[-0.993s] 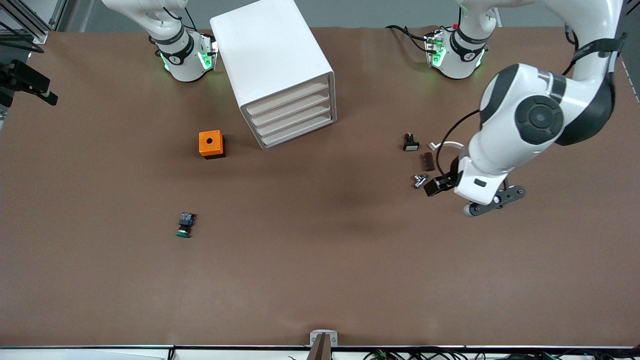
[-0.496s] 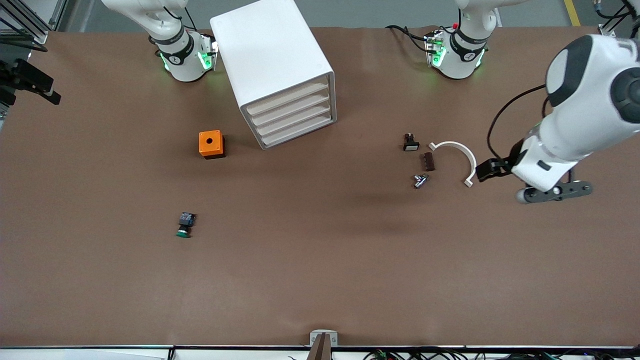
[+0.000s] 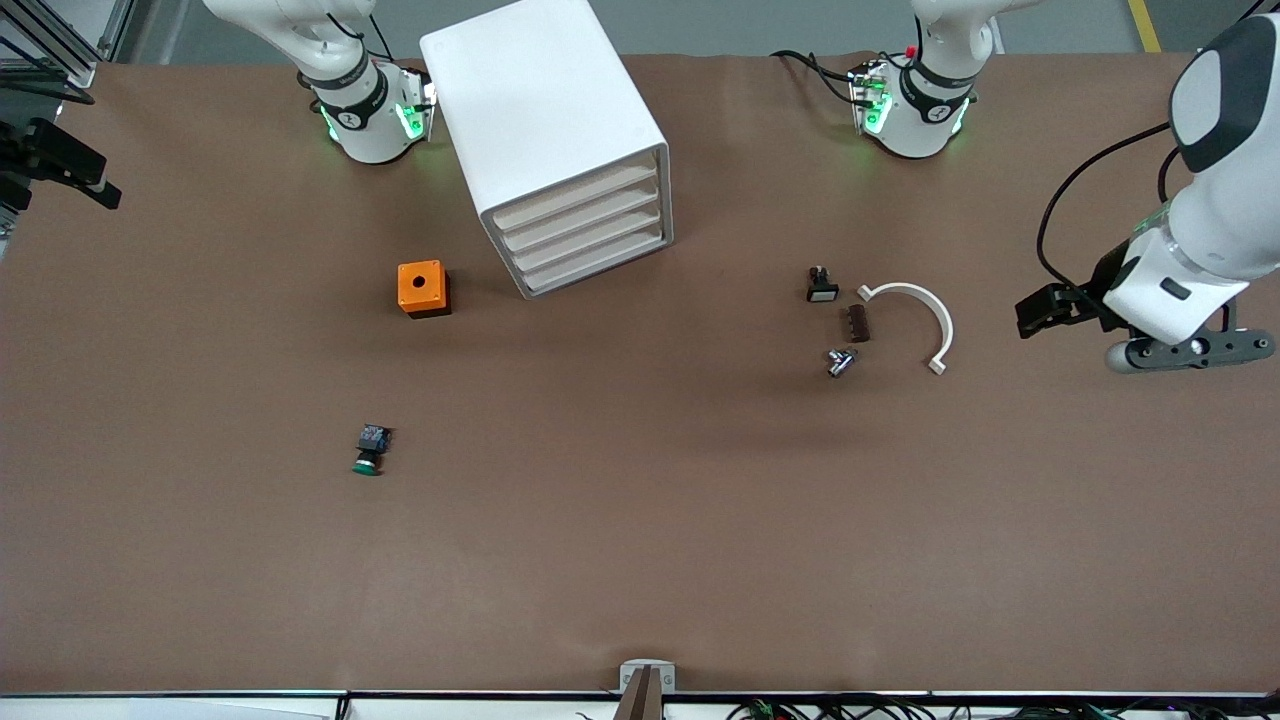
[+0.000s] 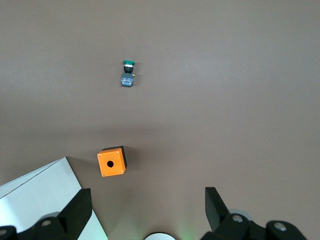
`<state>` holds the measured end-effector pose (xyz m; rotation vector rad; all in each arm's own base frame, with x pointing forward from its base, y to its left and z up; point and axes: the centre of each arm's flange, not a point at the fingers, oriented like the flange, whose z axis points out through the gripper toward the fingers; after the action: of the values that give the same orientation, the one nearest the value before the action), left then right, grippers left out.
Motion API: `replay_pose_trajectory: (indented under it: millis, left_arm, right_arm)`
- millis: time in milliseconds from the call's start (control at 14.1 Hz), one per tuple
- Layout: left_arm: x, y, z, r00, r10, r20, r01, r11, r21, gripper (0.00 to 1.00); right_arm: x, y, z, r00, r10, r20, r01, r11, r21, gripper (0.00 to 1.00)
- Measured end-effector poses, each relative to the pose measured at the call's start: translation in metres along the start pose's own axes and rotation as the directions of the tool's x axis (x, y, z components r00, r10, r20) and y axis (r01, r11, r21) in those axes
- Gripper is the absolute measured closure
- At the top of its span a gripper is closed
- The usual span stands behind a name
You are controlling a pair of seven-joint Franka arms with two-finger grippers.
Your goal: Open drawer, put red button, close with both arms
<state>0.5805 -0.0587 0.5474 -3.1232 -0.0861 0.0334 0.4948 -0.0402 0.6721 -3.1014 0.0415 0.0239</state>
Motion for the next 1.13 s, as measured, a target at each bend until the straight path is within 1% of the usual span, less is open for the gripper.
replay_pose_trajectory:
  millis: [284,780,1134]
  left_arm:
    - [-0.007,0.0,-0.009,1.0,0.002,-0.014,-0.002,1.0,-0.004,0.0]
    - [-0.007,0.005,-0.007,1.0,0.005,-0.014,-0.005,1.0,0.008,0.0]
    - [-0.005,0.004,-0.009,0.999,0.003,-0.032,-0.003,1.0,0.007,0.0]
  right_arm:
    - [0.0,0.0,0.001,1.0,0.0,0.002,0.0,1.0,0.0,0.0]
    - [0.0,0.0,0.001,1.0,0.0,0.003,0.0,1.0,0.0,0.0]
    - [0.0,0.0,0.001,1.0,0.0,0.003,0.0,1.0,0.0,0.0]
